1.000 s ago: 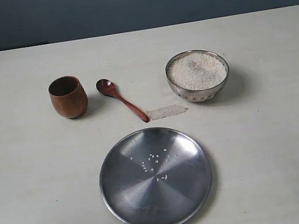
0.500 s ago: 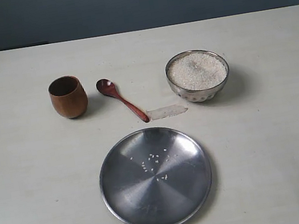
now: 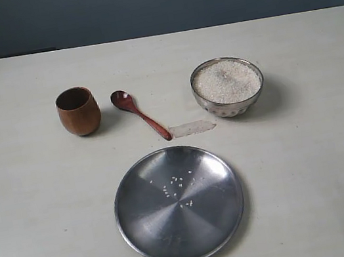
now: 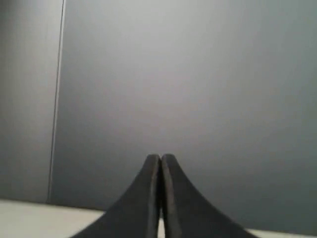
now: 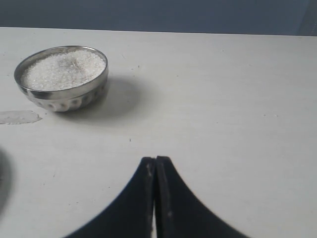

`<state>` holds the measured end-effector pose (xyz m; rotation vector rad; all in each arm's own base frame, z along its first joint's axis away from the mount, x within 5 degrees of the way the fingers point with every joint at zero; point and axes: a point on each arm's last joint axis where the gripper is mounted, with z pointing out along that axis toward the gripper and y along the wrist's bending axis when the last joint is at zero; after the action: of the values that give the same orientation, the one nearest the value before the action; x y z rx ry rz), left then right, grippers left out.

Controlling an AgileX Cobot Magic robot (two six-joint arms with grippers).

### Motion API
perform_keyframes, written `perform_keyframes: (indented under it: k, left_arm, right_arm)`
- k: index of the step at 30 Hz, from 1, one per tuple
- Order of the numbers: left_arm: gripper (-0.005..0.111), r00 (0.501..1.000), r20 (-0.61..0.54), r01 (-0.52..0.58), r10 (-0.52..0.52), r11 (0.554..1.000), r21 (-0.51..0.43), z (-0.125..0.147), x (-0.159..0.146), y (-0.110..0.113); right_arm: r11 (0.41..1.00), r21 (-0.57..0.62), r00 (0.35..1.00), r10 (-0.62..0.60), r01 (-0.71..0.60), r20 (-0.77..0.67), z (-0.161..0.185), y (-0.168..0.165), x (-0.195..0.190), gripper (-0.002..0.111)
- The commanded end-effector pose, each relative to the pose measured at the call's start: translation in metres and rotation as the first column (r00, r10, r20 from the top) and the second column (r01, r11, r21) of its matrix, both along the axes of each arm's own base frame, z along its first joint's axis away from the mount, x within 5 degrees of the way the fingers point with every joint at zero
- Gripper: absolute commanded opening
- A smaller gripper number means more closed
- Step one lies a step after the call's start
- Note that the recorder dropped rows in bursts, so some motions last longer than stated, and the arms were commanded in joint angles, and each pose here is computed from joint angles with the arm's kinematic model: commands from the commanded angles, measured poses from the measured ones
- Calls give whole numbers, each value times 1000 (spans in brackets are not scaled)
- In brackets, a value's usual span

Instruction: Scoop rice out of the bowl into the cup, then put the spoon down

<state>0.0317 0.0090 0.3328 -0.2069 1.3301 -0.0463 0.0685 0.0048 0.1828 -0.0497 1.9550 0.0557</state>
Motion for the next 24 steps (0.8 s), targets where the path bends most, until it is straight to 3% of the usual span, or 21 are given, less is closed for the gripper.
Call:
perform_keyframes:
  k: [1, 4, 8, 12, 14, 24]
  left_arm:
    - [0, 955, -296, 3, 8, 999, 38, -9, 20, 1]
    - [0, 899, -432, 135, -73, 984, 114, -13, 35, -8]
    - [0, 819, -540, 243, -193, 970, 22, -21, 56, -18]
    - [0, 690, -692, 313, -211, 949, 22, -34, 72, -21]
    - [0, 651, -727, 321, -216, 947, 7, -39, 77, -21]
    - [0, 641, -738, 319, -212, 948, 4, -41, 80, -21]
  right_arm:
    - [1000, 0, 1000, 5, -5, 11, 3, 0, 0, 0]
    - [1000, 0, 1000, 5, -5, 11, 3, 0, 0, 0]
    - [1000, 0, 1000, 5, -5, 11, 3, 0, 0, 0]
    - [1000, 0, 1000, 5, -5, 11, 3, 0, 0, 0]
    - [1000, 0, 1000, 5, -5, 11, 3, 0, 0, 0]
    - [1000, 0, 1000, 5, -5, 14, 3, 0, 0, 0]
